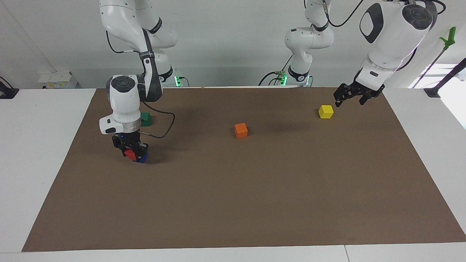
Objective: Transfer red block to right arm and stack on blue block
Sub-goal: 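Lower the red cube onto the blue cube with the right gripper, then open the right gripper and lift it away from the stack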
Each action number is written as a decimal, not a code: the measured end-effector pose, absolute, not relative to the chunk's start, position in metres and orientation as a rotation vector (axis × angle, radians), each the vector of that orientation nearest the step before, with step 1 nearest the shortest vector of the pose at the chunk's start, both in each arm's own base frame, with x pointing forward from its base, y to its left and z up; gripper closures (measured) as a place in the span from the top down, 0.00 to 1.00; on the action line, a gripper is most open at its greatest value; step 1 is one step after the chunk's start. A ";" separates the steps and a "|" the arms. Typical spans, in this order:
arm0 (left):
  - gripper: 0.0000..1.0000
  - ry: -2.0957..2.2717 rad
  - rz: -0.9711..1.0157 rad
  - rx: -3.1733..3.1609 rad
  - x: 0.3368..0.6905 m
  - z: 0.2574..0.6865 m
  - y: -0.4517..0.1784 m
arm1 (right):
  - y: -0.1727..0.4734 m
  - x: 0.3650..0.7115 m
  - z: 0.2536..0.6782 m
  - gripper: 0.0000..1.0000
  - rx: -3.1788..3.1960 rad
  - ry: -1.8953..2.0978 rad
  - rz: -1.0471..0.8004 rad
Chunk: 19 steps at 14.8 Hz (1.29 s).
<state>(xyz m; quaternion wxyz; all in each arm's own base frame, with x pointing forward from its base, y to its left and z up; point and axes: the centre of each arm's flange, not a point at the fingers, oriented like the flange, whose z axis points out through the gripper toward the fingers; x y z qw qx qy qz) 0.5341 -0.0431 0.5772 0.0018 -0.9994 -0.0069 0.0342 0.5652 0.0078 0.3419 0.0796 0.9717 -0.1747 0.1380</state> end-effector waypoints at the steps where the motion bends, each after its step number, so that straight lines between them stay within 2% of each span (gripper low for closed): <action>1: 1.00 -0.022 0.099 -3.137 0.533 0.580 -0.043 | 0.008 0.565 0.342 0.59 2.908 -0.525 0.413; 4: 1.00 -0.024 0.075 -3.138 0.529 0.589 -0.042 | 0.008 0.565 0.342 0.59 2.918 -0.556 0.408; 5: 1.00 -0.024 0.070 -3.138 0.528 0.590 -0.042 | 0.008 0.565 0.342 0.64 2.920 -0.560 0.407; 8: 1.00 -0.024 0.051 -3.139 0.525 0.597 -0.042 | 0.008 0.565 0.342 0.96 2.921 -0.560 0.406; 9: 1.00 -0.025 0.045 -3.139 0.524 0.599 -0.042 | 0.008 0.565 0.342 1.00 2.921 -0.559 0.406; 12: 1.00 -0.025 0.030 -3.140 0.521 0.604 -0.042 | 0.007 0.566 0.347 1.00 2.916 -0.519 0.380; 14: 1.00 -0.025 0.022 -3.140 0.521 0.605 -0.041 | 0.001 0.572 0.376 1.00 2.914 -0.460 0.291; 16: 1.00 -0.025 0.024 -3.140 0.521 0.605 -0.041 | -0.002 0.579 0.431 1.00 3.011 -0.452 0.208; 19: 1.00 -0.026 0.045 -3.139 0.521 0.601 -0.041 | -0.022 0.577 0.512 1.00 3.102 -0.332 0.236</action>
